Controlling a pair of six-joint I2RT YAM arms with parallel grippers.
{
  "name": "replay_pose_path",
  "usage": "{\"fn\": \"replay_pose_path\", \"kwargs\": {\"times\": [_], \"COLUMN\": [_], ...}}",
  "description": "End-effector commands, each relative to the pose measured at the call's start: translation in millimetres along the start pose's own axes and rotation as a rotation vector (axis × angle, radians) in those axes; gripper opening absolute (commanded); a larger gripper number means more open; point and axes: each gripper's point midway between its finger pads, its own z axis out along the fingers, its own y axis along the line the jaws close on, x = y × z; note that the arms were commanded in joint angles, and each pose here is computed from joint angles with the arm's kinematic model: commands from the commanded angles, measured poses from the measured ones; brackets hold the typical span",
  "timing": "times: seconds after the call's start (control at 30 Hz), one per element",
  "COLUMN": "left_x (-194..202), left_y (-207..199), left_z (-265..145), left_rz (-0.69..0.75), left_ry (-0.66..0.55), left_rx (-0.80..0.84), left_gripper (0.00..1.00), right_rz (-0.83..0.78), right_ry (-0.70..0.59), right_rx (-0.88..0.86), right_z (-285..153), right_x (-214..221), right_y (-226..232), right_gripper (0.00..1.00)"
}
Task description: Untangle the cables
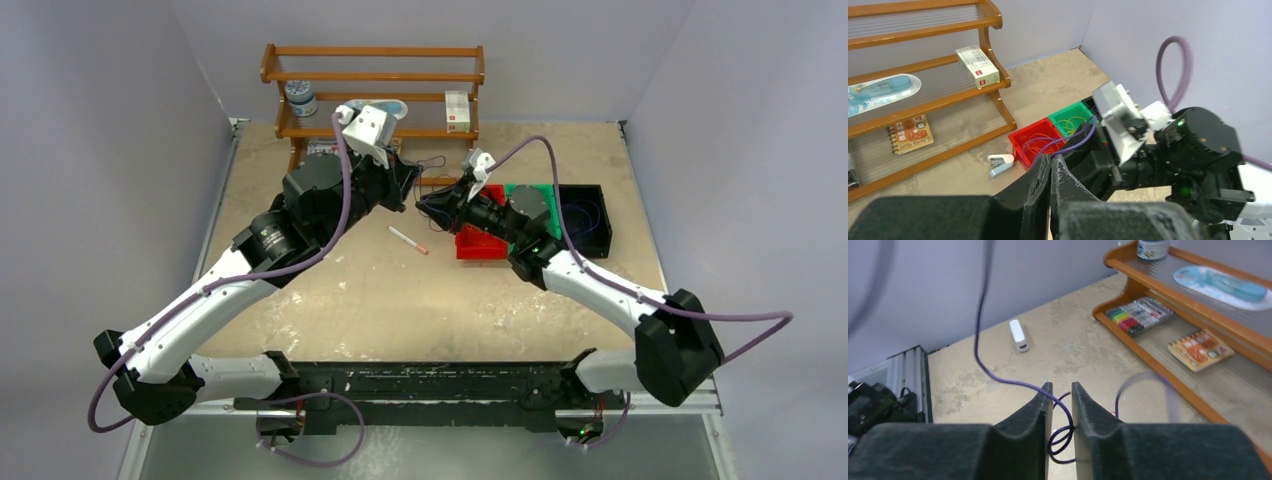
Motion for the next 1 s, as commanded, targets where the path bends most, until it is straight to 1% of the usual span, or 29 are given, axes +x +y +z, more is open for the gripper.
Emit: {"fn": "replay_pose_path", "kwargs": {"times": [0.0, 0.07, 0.13, 0.33, 0.6, 0.77, 0.83, 0.97], "left_x": [-47, -54, -61, -78, -86, -88, -86, -85], "left_y": [-10, -9, -9, -7, -1, 1, 2, 3], "left_z": [-12, -16, -20, -27, -32, -35, -34, -36], "left_rz": [-0.036, -0.039, -0.04, -0.032, -0.018, -0.014, -0.013, -0.013], "left_ry": [-0.119, -0.136, -0.152, -0.184, -0.203, -0.205, -0.201, -0.2], "left_rx": [0.037, 0.036, 0.033, 0.019, -0.011, -0.023, -0.026, -0.028], "left_gripper": [0.0, 0.0, 0.0, 0.0, 0.0, 0.0, 0.0, 0.0], "right_rz": [0.075, 0.096, 0.11, 0.141, 0.155, 0.138, 0.12, 0.094], "right_ry": [-0.048, -0.012, 0.018, 0.09, 0.127, 0.12, 0.105, 0.119], "right_rx": [0.119, 0.147, 0.162, 0.18, 0.16, 0.167, 0.203, 0.295], "right_z": [5, 5, 5, -4, -15, -23, -29, -45], "right_x": [9, 29, 47, 91, 113, 109, 102, 89], "right_y": [-22, -29, -34, -38, -31, -29, -32, -41], "right_gripper": [0.19, 0.16, 0.16, 0.17, 0.21, 0.28, 0.32, 0.45]}}
